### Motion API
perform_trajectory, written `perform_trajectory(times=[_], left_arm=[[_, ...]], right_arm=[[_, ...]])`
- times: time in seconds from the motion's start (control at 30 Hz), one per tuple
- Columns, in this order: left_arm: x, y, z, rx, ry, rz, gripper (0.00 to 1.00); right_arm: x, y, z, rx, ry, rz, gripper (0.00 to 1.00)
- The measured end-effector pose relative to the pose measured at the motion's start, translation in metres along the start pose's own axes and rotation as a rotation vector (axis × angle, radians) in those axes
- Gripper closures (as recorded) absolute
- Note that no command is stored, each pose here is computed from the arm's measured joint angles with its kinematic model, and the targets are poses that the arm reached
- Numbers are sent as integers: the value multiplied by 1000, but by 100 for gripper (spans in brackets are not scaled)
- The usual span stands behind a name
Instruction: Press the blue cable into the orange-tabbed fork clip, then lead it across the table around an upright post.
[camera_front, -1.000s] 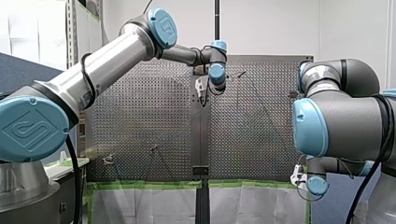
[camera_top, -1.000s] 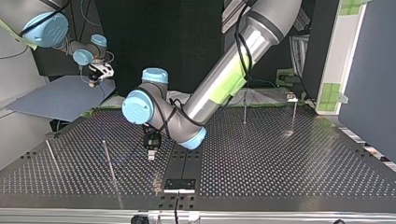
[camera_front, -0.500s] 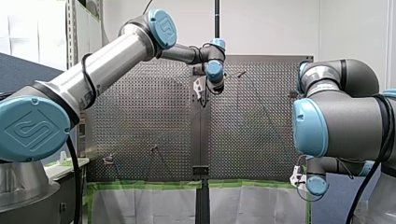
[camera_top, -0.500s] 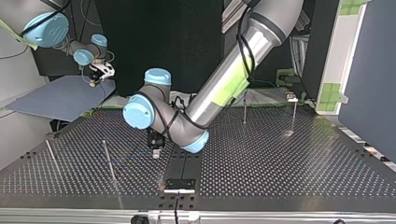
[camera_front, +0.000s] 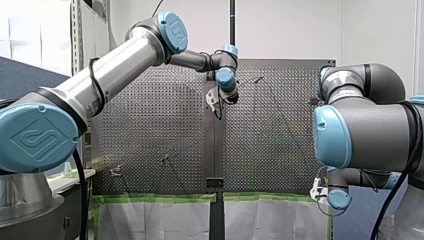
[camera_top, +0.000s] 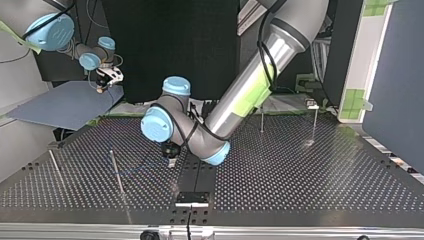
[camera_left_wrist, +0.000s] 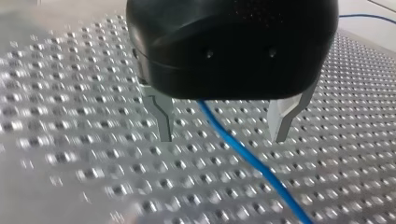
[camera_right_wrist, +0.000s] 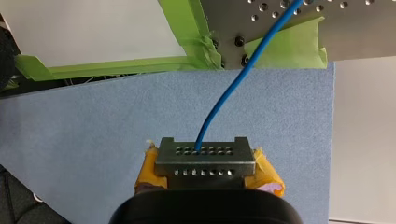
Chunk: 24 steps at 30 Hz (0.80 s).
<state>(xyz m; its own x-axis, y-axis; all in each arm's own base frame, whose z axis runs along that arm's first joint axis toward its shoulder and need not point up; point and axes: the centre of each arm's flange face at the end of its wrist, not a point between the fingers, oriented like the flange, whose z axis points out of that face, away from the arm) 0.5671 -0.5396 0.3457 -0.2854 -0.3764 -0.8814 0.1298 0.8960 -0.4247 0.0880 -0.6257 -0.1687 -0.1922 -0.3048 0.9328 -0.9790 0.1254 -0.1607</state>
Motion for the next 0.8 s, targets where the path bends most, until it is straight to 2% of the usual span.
perform_trajectory(times=[0.2, 0.37, 0.67, 0.8], left_arm=[[3, 18, 4, -36, 28, -42, 0], [-1, 20, 0, -55, 42, -78, 0], [-13, 10, -19, -40, 39, -167, 0], [-15, 5, -31, -22, 56, -178, 0]], right_arm=[[-1, 0, 0, 1, 0, 2, 100], [-2, 0, 0, 2, 0, 2, 100], [-5, 0, -1, 3, -3, 4, 100], [-6, 0, -1, 3, -3, 4, 100]])
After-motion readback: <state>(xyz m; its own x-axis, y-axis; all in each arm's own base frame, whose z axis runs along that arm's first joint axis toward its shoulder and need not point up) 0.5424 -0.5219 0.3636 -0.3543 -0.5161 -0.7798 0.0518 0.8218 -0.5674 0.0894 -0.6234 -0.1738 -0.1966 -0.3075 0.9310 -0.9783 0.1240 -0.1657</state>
